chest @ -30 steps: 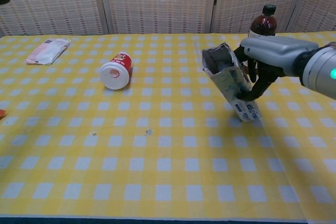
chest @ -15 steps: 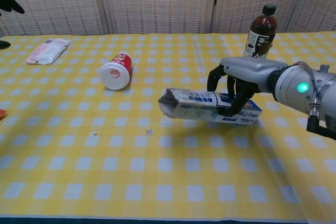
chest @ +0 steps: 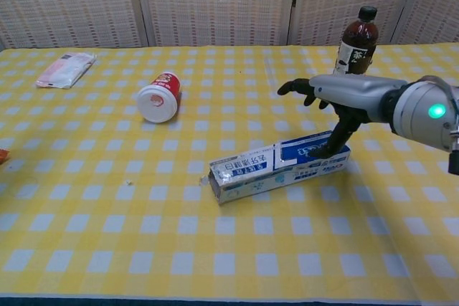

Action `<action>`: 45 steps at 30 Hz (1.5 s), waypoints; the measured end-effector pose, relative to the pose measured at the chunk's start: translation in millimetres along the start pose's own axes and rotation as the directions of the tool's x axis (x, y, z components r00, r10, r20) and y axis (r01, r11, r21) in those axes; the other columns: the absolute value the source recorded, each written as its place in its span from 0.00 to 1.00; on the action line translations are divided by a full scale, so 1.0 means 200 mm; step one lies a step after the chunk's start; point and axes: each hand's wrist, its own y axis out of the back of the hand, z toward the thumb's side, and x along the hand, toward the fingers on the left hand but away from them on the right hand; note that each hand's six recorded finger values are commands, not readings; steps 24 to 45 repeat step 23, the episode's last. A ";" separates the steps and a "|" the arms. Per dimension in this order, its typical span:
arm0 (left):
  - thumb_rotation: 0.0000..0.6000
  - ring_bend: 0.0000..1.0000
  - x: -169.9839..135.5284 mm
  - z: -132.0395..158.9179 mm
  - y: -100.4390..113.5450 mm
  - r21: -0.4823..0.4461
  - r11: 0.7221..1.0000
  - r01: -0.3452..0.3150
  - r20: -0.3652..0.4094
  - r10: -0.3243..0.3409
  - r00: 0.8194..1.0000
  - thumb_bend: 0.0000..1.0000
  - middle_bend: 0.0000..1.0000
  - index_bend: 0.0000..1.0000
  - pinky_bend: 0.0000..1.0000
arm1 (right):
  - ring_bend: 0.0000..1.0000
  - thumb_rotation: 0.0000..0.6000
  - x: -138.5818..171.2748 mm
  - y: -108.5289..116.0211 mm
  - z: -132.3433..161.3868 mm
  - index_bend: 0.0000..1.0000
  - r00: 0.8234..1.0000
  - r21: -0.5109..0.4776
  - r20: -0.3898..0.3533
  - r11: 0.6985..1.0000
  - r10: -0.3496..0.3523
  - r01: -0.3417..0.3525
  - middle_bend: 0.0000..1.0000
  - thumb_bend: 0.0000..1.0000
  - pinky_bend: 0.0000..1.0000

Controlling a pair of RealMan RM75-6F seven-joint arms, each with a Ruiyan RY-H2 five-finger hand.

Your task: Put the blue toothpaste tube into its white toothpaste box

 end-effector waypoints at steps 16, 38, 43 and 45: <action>1.00 0.03 -0.38 -0.27 -0.05 0.169 0.986 0.010 -0.099 0.007 0.995 0.26 0.09 0.07 0.01 | 0.00 1.00 0.69 -0.11 -0.40 0.00 0.948 0.114 0.054 0.945 -0.315 0.308 0.00 0.30 0.00; 1.00 0.03 -0.45 -0.19 -0.03 0.164 0.986 0.020 -0.036 -0.015 0.999 0.26 0.09 0.08 0.01 | 0.00 1.00 0.79 -0.18 -0.52 0.00 0.948 0.115 0.077 0.948 -0.308 0.298 0.00 0.30 0.00; 1.00 0.03 -0.45 -0.19 -0.03 0.164 0.986 0.020 -0.036 -0.015 0.999 0.26 0.09 0.08 0.01 | 0.00 1.00 0.79 -0.18 -0.52 0.00 0.948 0.115 0.077 0.948 -0.308 0.298 0.00 0.30 0.00; 1.00 0.03 -0.45 -0.19 -0.03 0.164 0.986 0.020 -0.036 -0.015 0.999 0.26 0.09 0.08 0.01 | 0.00 1.00 0.79 -0.18 -0.52 0.00 0.948 0.115 0.077 0.948 -0.308 0.298 0.00 0.30 0.00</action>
